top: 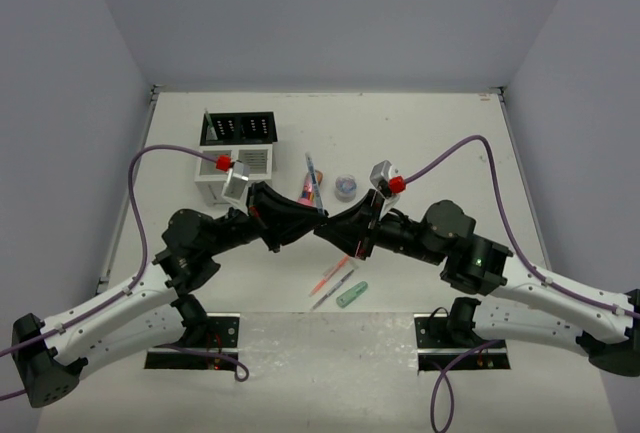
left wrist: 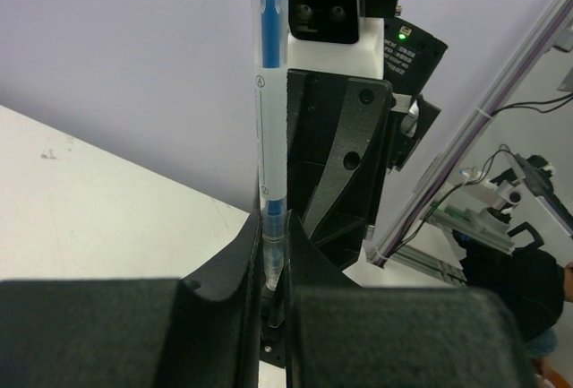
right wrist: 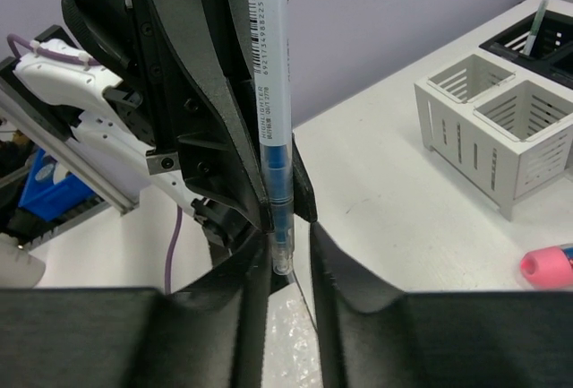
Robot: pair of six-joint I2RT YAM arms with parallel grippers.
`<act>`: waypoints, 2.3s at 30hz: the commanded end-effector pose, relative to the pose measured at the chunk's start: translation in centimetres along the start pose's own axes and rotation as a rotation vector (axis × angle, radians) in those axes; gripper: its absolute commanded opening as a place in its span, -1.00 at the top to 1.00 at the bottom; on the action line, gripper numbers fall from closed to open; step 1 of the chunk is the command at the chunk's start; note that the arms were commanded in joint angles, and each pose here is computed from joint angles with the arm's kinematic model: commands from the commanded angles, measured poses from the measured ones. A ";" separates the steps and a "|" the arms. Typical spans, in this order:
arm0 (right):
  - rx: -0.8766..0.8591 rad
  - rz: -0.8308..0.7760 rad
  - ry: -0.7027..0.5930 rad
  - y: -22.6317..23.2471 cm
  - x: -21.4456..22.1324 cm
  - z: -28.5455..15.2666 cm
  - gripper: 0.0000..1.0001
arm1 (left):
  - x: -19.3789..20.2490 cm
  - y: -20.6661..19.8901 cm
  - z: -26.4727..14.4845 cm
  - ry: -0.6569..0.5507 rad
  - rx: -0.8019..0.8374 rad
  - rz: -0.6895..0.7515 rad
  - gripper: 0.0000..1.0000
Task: Sort the stationery into containers
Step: Close the pen cap on the pen.
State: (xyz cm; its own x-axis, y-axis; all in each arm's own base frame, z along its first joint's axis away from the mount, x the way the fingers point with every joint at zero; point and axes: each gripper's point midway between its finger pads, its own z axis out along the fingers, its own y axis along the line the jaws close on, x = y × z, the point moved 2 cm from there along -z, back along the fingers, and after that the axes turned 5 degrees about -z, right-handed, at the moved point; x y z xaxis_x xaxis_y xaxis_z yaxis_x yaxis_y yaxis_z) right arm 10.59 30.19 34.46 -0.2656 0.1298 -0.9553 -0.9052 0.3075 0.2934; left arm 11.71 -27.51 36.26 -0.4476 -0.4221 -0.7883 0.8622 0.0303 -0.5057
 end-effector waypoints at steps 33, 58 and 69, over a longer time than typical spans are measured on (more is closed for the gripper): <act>-0.052 -0.073 -0.048 0.6 -0.9 0.2 1.00 | -2.8 -1.1 0.5 -0.041 -0.017 0.090 -0.38; -0.098 -0.086 -0.016 1.4 -1.1 0.5 1.00 | -7.7 -1.1 1.1 -0.174 -0.139 0.162 -0.02; -0.067 -0.154 -0.080 1.4 -3.9 0.3 1.00 | -3.6 0.5 1.5 -0.072 -0.113 0.060 1.00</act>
State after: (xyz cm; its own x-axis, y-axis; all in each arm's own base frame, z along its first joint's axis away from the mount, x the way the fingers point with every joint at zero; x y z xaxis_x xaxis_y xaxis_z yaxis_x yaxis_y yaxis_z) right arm 10.23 30.91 33.40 -0.2006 0.0482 -0.9785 -0.9423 0.2638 0.2061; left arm 14.22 -26.30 42.11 -0.3174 -0.5284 -0.7875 0.8636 0.1819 -0.4702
